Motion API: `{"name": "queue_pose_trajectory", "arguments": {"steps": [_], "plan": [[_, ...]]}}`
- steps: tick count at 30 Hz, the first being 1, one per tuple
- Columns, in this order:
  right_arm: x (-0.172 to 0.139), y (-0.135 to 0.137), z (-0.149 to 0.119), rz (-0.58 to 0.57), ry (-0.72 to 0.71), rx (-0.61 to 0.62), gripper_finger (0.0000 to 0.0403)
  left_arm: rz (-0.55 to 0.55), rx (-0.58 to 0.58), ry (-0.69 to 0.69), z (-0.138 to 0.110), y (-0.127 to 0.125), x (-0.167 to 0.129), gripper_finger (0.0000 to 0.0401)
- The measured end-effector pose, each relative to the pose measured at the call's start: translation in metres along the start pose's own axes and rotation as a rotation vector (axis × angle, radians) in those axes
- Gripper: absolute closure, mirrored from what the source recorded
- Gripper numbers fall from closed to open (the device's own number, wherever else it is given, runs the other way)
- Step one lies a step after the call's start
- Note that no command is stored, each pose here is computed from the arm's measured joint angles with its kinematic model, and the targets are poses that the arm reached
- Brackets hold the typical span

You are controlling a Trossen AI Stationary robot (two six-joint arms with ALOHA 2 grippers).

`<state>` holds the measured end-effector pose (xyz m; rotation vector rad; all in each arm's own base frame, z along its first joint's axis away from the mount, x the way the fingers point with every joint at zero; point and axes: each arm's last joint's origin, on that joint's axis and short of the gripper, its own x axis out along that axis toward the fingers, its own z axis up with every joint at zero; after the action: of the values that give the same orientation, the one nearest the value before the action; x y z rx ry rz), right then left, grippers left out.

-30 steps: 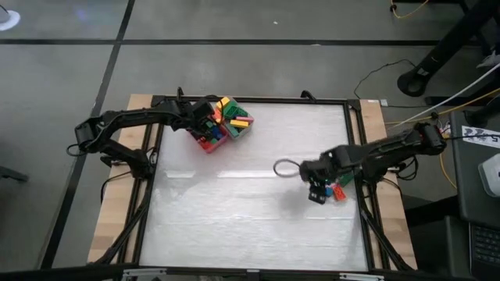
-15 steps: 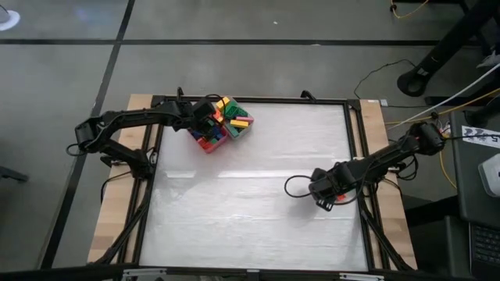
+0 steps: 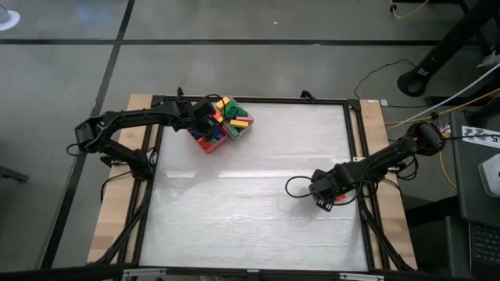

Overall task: Sort blocks by size
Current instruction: Put the small blue block into the pink bin

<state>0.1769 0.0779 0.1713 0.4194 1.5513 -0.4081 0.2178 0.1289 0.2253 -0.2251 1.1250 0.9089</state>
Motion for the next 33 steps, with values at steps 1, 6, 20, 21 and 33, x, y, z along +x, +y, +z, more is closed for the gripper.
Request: {"name": "queue_pose_trajectory", "arguments": {"steps": [1,6,20,21,33], "plan": [[0.0,0.0,0.0,0.0,0.0,0.0,0.0176,0.0,0.0,-0.001,0.0,0.0,0.0,0.0191],[0.0,0.0,0.0,-0.006,-0.007,-0.001,0.0176,0.0,0.0,0.0,0.0,0.0,0.0,0.0191],[0.021,0.007,0.005,-0.078,0.058,-0.006,0.0191,0.0,0.0,-0.001,0.0,0.0,0.0,0.0191],[0.022,0.008,0.006,-0.076,0.056,-0.007,0.02,0.0,0.0,-0.001,0.0,0.0,0.0,0.0191],[0.019,0.023,0.025,0.027,-0.134,-0.041,0.0272,-0.024,-0.113,-0.087,0.009,-0.003,-0.001,0.0191]]}}
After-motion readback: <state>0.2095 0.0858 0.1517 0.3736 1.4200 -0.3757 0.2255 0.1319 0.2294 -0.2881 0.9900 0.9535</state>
